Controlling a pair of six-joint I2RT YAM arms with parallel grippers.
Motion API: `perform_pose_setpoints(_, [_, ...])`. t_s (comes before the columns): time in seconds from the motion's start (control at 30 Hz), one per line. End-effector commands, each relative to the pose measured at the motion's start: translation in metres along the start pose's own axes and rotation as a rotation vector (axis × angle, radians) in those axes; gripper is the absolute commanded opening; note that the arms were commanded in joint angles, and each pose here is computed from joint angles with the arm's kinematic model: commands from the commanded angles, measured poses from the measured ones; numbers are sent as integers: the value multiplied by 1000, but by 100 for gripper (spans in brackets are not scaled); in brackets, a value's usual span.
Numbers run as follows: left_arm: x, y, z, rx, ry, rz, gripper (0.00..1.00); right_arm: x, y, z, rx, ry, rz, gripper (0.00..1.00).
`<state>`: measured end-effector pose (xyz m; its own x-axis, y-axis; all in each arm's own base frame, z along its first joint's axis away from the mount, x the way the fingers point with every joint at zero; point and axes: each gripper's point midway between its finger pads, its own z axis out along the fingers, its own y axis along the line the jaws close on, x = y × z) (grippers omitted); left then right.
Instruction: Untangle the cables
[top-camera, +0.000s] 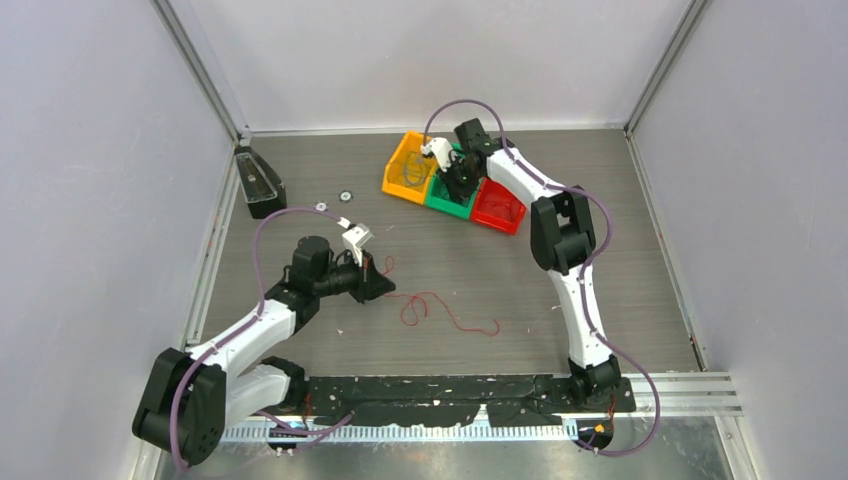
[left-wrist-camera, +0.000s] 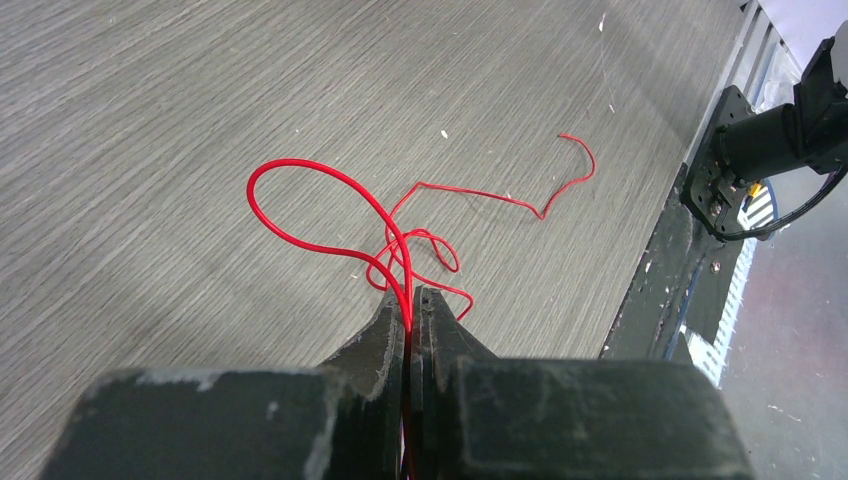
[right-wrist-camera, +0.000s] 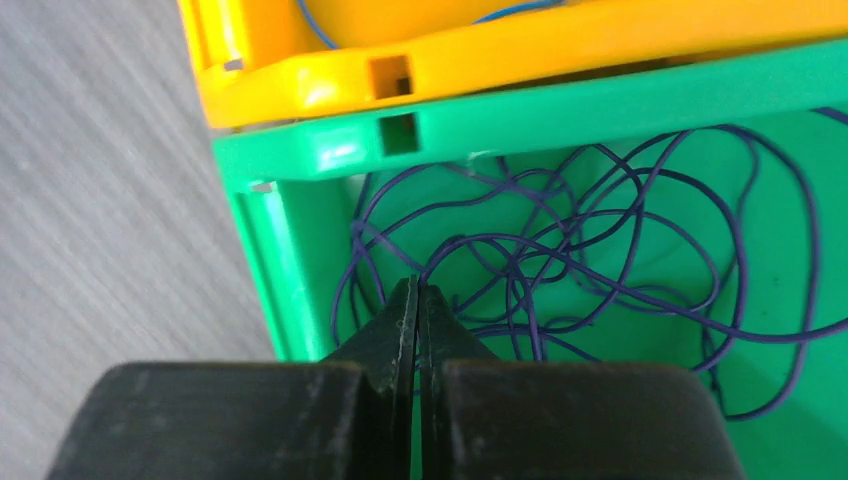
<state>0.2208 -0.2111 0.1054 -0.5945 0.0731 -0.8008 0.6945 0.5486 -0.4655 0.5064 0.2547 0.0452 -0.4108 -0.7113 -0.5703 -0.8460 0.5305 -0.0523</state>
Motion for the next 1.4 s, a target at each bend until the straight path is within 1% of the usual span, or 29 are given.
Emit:
perform_pose_setpoints(0.0, [-7,2,0,-6,-25,18,1,-40,17,-51,-36,-135,-66,5])
perform_pose_setpoints(0.17, [-6,3,0,-13,-25,27,1,-57,27,-82,-48,-200,-74,5])
perform_pose_setpoints(0.27, [-6,3,0,-13,-24,26,1,-58,27,-87,-37,-202,-66,6])
perform_pose_setpoints(0.3, [-7,4,0,-14,-26,27,1,-58,26,-86,-32,-198,-58,9])
perform_pose_setpoints(0.33, [-7,4,0,-16,-26,29,1,-57,22,-84,-19,-188,-52,14])
perform_pose_setpoints(0.37, [-7,4,0,-16,-25,28,1,-56,20,-83,-11,-180,-46,16])
perform_pose_setpoints(0.43, [-6,4,0,-16,-24,27,1,-54,18,-83,-8,-161,-32,25])
perform_pose_setpoints(0.47, [-6,4,0,-16,-25,28,1,-57,17,-84,-4,-163,-30,31])
perform_pose_setpoints(0.5, [-6,4,0,-16,-23,28,1,-56,17,-85,-5,-156,-21,33])
perform_pose_setpoints(0.57, [-6,4,-1,-16,-24,28,1,-62,16,-92,8,-168,-13,40])
perform_pose_setpoints(0.6, [-7,3,-1,-16,-25,28,1,-68,15,-100,19,-183,-10,47])
perform_pose_setpoints(0.63, [-7,3,-1,-16,-25,27,1,-70,14,-105,29,-190,-8,50])
perform_pose_setpoints(0.73, [-9,2,-1,-14,-17,30,0,-85,9,-132,68,-237,-11,65])
perform_pose_setpoints(0.8, [-12,2,-1,-13,-12,36,0,-91,3,-149,101,-263,-17,71])
perform_pose_setpoints(0.83, [-12,1,-1,-12,-9,37,0,-95,0,-158,122,-274,-20,76])
perform_pose_setpoints(0.9, [-13,1,-2,-10,-3,37,1,-95,-6,-170,150,-283,-18,84])
perform_pose_setpoints(1.03, [-16,-1,-4,-11,3,55,1,-87,-12,-188,166,-275,-8,87])
perform_pose_setpoints(1.1, [-17,-3,-6,-5,16,68,2,-81,-3,-198,124,-271,4,87])
perform_pose_setpoints(1.2, [-21,-14,-9,43,39,101,1,-67,29,-208,-6,-273,23,89])
perform_pose_setpoints(1.3, [-37,-39,-14,98,60,240,0,-38,74,-216,-138,-260,56,91])
perform_pose_setpoints(1.37, [-53,-60,-17,146,53,334,0,-22,108,-220,-256,-260,90,92])
